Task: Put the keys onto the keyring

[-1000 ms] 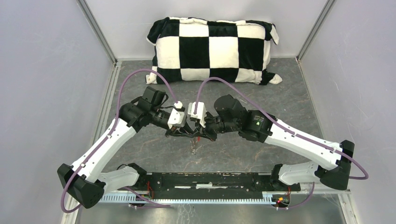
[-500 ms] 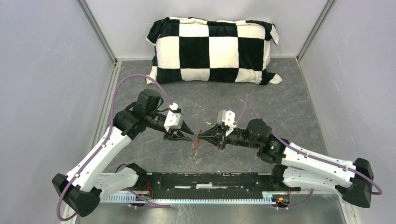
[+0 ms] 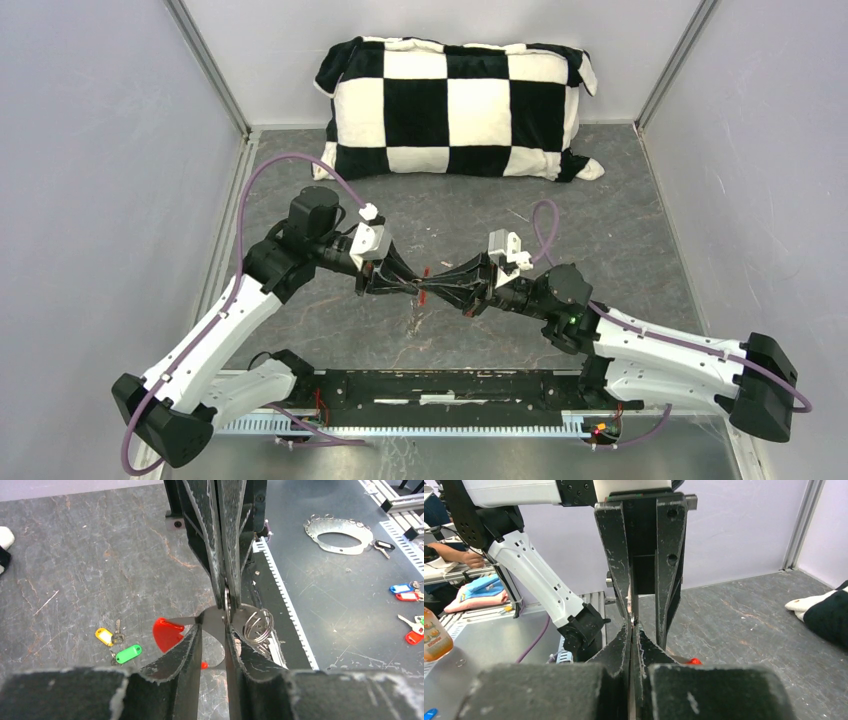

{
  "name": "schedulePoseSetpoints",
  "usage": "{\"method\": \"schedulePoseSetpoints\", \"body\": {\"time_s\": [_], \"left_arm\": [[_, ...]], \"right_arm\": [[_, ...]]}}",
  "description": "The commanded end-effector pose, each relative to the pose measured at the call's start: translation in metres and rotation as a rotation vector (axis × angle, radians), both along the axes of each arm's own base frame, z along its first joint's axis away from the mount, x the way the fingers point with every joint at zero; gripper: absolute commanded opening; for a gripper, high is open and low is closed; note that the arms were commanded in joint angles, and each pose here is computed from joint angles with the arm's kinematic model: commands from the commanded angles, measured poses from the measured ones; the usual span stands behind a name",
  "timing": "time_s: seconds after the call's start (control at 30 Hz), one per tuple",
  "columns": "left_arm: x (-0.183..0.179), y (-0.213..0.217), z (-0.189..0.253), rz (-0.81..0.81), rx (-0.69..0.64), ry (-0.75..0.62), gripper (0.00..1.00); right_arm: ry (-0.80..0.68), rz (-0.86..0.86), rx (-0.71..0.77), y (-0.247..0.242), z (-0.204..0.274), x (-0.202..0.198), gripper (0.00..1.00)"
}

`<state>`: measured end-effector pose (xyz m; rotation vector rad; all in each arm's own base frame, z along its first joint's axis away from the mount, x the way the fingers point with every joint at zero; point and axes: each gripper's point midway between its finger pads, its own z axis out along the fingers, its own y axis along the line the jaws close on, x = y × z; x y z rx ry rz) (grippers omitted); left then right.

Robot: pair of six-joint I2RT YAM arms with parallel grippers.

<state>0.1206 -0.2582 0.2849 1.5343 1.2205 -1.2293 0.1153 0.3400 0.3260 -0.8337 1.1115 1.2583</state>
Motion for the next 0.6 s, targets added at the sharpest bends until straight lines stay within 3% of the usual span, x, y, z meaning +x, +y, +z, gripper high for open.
{"method": "schedulePoseSetpoints", "body": {"time_s": [0.0, 0.37, 0.57], "left_arm": [[-0.009, -0.003, 0.032, -0.027, -0.084, 0.009, 0.3], [-0.015, -0.001, 0.035, -0.047, -0.094, 0.018, 0.26], [-0.023, 0.003, 0.03, -0.075, -0.077, 0.014, 0.35]], "right_arm": [[-0.013, 0.004, 0.084, -0.002, 0.017, -0.001, 0.0], [0.009, 0.007, 0.091, 0.001, 0.012, 0.0, 0.0], [0.005, -0.02, 0.088, -0.003, 0.011, 0.003, 0.0]]}}
